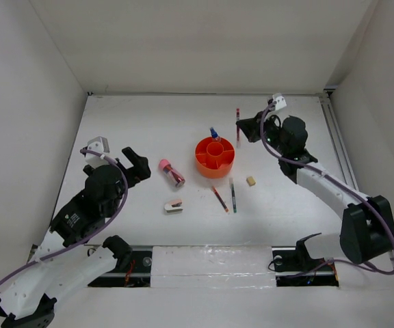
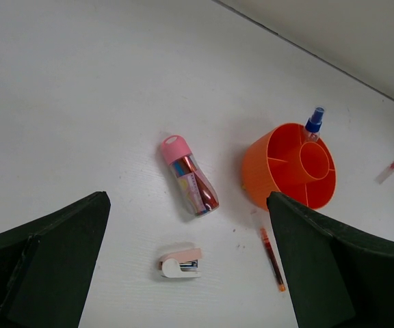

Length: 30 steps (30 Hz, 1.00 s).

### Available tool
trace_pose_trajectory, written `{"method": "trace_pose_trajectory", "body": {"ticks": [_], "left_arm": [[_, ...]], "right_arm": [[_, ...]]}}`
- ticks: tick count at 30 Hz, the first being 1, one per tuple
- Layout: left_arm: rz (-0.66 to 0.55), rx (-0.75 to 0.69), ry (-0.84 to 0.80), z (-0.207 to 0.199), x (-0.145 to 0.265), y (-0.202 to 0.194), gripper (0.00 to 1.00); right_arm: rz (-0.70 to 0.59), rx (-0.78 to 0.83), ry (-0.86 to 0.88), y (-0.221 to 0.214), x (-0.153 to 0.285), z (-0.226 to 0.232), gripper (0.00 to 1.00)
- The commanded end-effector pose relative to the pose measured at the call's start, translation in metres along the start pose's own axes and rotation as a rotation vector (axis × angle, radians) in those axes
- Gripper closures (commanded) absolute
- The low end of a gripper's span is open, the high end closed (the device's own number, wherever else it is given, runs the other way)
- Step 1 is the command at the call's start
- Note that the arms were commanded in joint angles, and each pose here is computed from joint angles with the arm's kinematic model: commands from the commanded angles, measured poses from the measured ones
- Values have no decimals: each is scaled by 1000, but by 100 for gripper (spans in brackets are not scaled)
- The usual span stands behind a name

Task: Sort the stationery into containers
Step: Place the pen in the storage box.

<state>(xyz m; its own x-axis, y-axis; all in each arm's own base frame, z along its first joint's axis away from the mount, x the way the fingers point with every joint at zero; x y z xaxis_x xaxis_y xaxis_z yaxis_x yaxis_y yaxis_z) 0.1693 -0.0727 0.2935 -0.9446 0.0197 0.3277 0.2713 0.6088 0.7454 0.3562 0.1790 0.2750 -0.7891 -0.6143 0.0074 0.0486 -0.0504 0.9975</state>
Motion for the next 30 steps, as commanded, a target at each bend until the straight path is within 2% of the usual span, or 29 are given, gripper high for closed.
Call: {"method": "trace_pose_trajectory", "body": {"ticks": [1,2,8,9,18,30], "left_arm": [[-13,3,-30,-5,0,3,1],[-13,3,-30,-5,0,3,1],[-13,3,-30,-5,0,3,1],[-6,3,-36,-6,0,2,1],[-21,11,-55,-4,4,5,1],[-14,1,-60,-4,4,4,1]], "right_arm": [[-279,68,112,44,4,23,100],[-328,77,142,49,6,31,100],[-329,75,160,20,6,37,100],[-362,89,172,24,5,38,100],[-353,46,200,-8,-8,39,100],[-318,22,189,-47,-2,37,100]]}}
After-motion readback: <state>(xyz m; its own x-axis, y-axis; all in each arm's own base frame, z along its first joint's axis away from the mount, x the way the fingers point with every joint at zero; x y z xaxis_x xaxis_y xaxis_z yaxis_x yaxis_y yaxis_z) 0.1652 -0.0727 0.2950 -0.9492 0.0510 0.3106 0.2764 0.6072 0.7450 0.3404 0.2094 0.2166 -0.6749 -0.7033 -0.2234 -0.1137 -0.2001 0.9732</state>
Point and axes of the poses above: each gripper's point midway between its finger pads, its own x axis back along the fingers, its own z axis along the line the jaws close on, y = z × x, the point moved 5 cm from there along x, back along the fingers, and after that the axes turned 12 degrees about x, right-handed, at the moved point
